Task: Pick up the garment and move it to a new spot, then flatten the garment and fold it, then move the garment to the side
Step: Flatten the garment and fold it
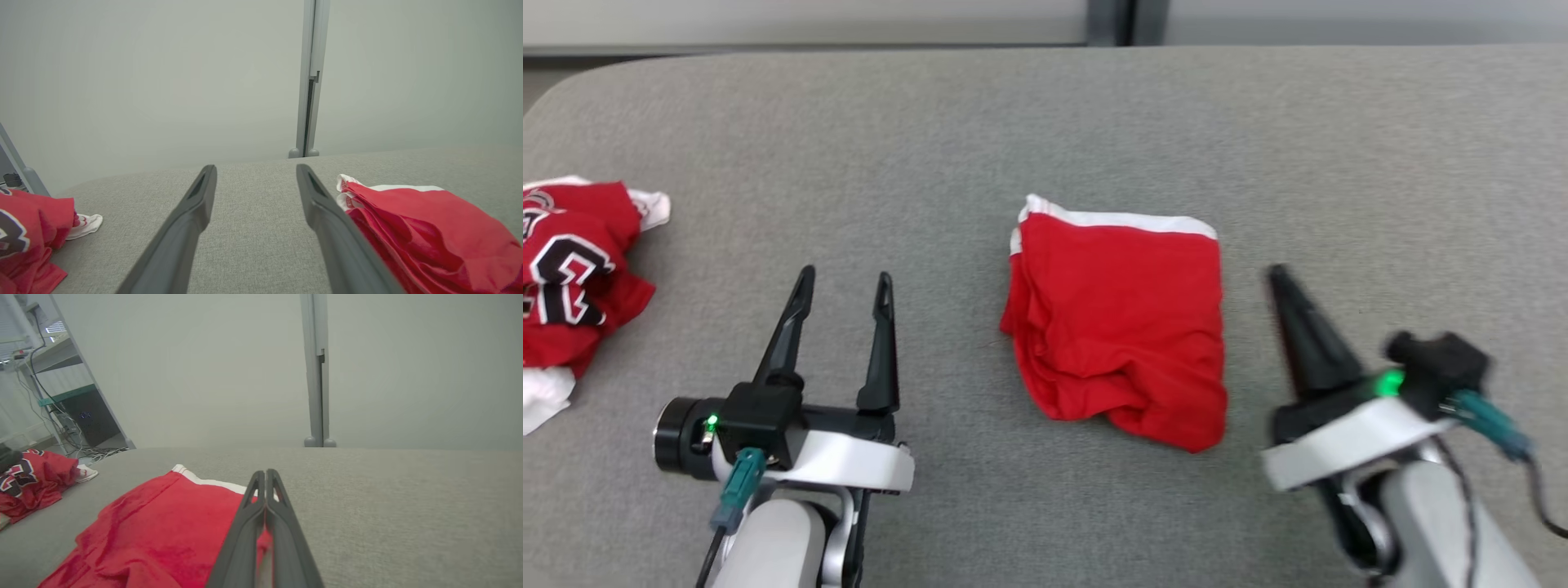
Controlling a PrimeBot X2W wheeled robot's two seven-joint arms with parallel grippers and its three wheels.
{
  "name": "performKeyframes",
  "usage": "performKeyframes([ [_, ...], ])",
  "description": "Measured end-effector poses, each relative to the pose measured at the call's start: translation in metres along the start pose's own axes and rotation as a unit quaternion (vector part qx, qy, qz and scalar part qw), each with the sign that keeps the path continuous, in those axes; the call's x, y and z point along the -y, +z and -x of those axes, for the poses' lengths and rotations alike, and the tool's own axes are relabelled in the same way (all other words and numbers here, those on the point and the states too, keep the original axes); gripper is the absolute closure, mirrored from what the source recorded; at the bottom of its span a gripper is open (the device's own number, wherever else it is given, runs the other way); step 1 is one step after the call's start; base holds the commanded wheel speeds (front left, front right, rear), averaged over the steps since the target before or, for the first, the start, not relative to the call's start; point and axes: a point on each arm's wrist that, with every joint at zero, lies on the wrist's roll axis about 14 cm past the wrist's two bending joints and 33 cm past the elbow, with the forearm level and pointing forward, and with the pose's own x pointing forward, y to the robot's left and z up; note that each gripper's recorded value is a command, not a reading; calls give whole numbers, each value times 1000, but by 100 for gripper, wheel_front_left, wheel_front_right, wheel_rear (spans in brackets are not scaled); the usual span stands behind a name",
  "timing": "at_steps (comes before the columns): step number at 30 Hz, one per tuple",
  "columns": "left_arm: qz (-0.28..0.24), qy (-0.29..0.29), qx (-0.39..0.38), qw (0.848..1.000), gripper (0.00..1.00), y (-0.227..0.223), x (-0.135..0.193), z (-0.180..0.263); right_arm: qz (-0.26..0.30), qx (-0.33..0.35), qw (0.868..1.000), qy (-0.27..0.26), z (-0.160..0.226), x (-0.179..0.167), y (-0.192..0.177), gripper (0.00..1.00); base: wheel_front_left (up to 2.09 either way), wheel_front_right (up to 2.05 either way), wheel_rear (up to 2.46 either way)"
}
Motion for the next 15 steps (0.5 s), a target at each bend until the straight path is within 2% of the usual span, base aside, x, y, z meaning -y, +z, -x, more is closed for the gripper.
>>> performKeyframes([
  [7,0,13,-8,1000,0,-6,-8,-2,-27,-51,989,137,-44,-92,-42,100,0,0,0],
  [15,2,33,-17,999,0,-11,-20,1,-25,-130,970,203,-47,-134,-97,100,0,0,0],
])
